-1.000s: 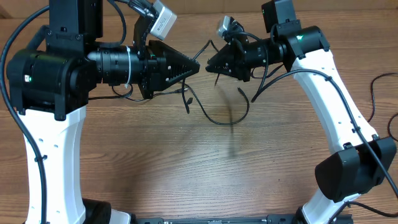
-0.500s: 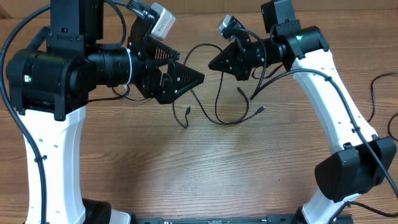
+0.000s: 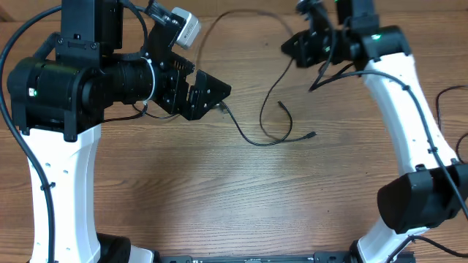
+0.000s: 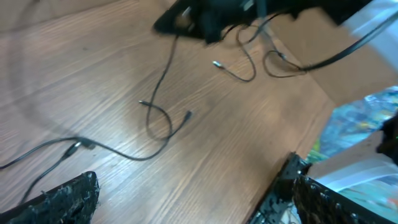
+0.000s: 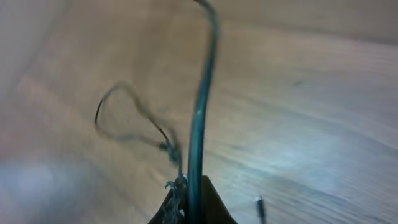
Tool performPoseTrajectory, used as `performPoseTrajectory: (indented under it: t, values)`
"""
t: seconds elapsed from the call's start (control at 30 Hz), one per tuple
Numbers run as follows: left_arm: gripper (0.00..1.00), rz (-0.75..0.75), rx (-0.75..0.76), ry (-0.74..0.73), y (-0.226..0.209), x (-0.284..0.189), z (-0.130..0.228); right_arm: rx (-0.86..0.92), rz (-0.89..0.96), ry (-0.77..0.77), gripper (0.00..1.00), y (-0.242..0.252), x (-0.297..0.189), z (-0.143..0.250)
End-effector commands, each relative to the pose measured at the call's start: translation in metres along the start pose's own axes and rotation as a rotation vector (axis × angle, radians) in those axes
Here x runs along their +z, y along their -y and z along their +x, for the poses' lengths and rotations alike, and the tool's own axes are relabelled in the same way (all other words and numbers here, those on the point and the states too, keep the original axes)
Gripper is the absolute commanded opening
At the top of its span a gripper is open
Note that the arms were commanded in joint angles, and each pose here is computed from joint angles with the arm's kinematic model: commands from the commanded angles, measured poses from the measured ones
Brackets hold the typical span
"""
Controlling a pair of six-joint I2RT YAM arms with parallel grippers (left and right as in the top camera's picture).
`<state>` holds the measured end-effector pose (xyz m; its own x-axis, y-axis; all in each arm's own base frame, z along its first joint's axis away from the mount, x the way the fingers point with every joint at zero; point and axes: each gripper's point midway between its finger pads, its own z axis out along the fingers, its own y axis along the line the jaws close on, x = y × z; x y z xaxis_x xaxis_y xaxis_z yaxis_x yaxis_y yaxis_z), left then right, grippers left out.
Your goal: Untangle cables
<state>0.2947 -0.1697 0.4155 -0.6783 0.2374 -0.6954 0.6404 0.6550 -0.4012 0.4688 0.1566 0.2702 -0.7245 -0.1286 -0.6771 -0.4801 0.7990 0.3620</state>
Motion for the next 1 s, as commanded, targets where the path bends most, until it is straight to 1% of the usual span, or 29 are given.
performPoseTrajectory:
  t: [0.0,0.27,0.33,0.47,0.73,0.87,0.97]
  values:
    - [1.00,-0.081,0.009,0.009,-0.007,-0.007,0.000,0.050,0.047,0.145,0.04,0.002,-0.043,-0.047]
    - [1.00,-0.181,0.008,-0.003,-0.024,-0.009,0.002,-0.053,0.123,0.422,0.04,0.000,-0.139,-0.123]
    - [1.00,-0.206,0.007,-0.006,-0.028,-0.010,0.002,-0.087,0.196,0.531,0.04,0.010,-0.173,-0.146]
    - [0.99,-0.223,0.007,-0.008,-0.031,-0.010,0.003,-0.091,0.357,0.660,0.04,0.044,-0.213,-0.168]
    - [1.00,-0.223,0.007,-0.008,-0.031,-0.010,0.003,-0.014,0.674,0.796,0.04,0.120,-0.283,-0.172]
    - [1.00,-0.223,0.007,-0.008,-0.031,-0.010,0.003,0.062,0.854,0.823,0.04,0.165,-0.320,-0.158]
    - [1.00,-0.223,0.007,-0.008,-0.031,-0.010,0.003,0.120,0.954,0.813,0.04,0.198,-0.338,-0.142]
